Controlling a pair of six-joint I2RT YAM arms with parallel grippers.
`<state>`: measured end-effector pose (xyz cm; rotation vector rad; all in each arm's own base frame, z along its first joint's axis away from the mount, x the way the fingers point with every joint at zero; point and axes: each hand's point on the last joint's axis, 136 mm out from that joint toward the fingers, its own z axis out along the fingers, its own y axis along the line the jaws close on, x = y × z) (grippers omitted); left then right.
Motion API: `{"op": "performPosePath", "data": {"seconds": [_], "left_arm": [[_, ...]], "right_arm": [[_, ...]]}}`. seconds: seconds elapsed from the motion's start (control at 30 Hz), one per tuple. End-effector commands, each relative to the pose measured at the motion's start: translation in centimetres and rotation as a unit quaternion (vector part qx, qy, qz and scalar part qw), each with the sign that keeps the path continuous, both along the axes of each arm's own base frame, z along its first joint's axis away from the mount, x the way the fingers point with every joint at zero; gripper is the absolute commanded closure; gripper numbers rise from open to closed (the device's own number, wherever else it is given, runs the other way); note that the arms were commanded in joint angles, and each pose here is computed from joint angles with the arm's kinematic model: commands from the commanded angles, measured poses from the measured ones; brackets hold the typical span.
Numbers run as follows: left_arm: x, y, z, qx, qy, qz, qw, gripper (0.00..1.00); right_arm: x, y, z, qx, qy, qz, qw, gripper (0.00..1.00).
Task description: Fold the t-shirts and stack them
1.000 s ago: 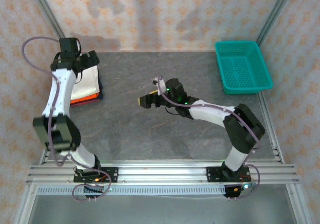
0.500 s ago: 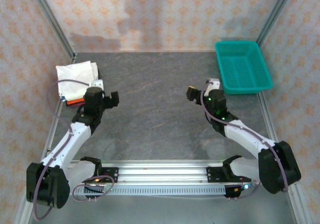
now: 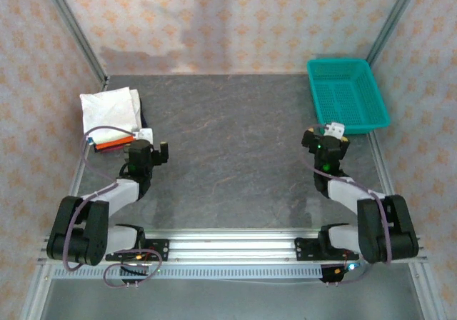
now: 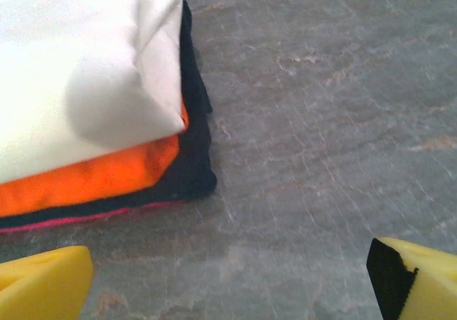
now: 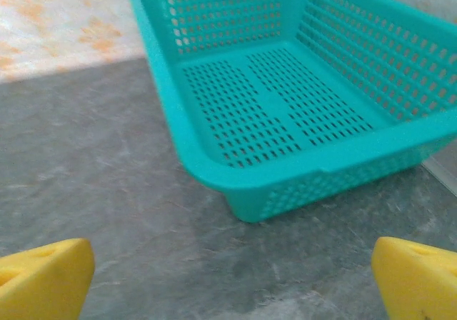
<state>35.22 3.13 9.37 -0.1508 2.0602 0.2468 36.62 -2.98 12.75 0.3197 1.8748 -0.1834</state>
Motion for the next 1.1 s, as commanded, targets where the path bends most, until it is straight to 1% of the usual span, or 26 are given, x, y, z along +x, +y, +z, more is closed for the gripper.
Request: {"op": "performPosePath", "data": {"seconds": [0.0, 0.03, 0.07, 0.2, 0.23, 0.3, 0.4, 1.07], "left_arm": [[2.5, 0.2, 2.6, -0.035, -0.057, -0.009, 0.998, 0.00], [2.8, 0.1, 2.4, -0.045, -0.058, -0.012, 0.997, 0.00], [3.0, -0.1, 2.5, -0.051, -0.074, -0.018, 0.996, 0.00], [4.2, -0.4, 0.2, -0.046, -0.065, -0.024, 0.997, 0.00], [4.0, -0.6, -0.3, -0.042, -0.048, -0.023, 0.998, 0.00], [4.2, -0.6, -0.1, -0.033, -0.052, -0.019, 0.998, 0.00], [4.1, -0.7, -0.1, -0.031, -0.044, -0.017, 0.998, 0.00], [4.2, -0.7, -0.1, -0.027, -0.047, -0.016, 0.998, 0.00]], "right_arm": [[0.7, -0.2, -0.3, 0.019, -0.033, 0.013, 0.999, 0.00], [0.9, -0.3, -0.7, 0.022, -0.032, 0.017, 0.999, 0.00], [1.2, -0.2, -1.2, 0.025, -0.030, 0.022, 0.999, 0.00], [2.2, 0.4, -3.1, 0.024, -0.020, 0.041, 0.999, 0.00], [2.3, 0.4, -3.2, 0.024, -0.017, 0.039, 0.999, 0.01], [2.4, 0.0, -3.6, 0.026, 0.009, 0.028, 0.999, 0.01], [2.8, -0.1, -3.7, 0.027, 0.014, 0.024, 0.999, 0.01], [2.5, 0.1, -3.5, 0.026, 0.003, 0.031, 0.999, 0.01]]}}
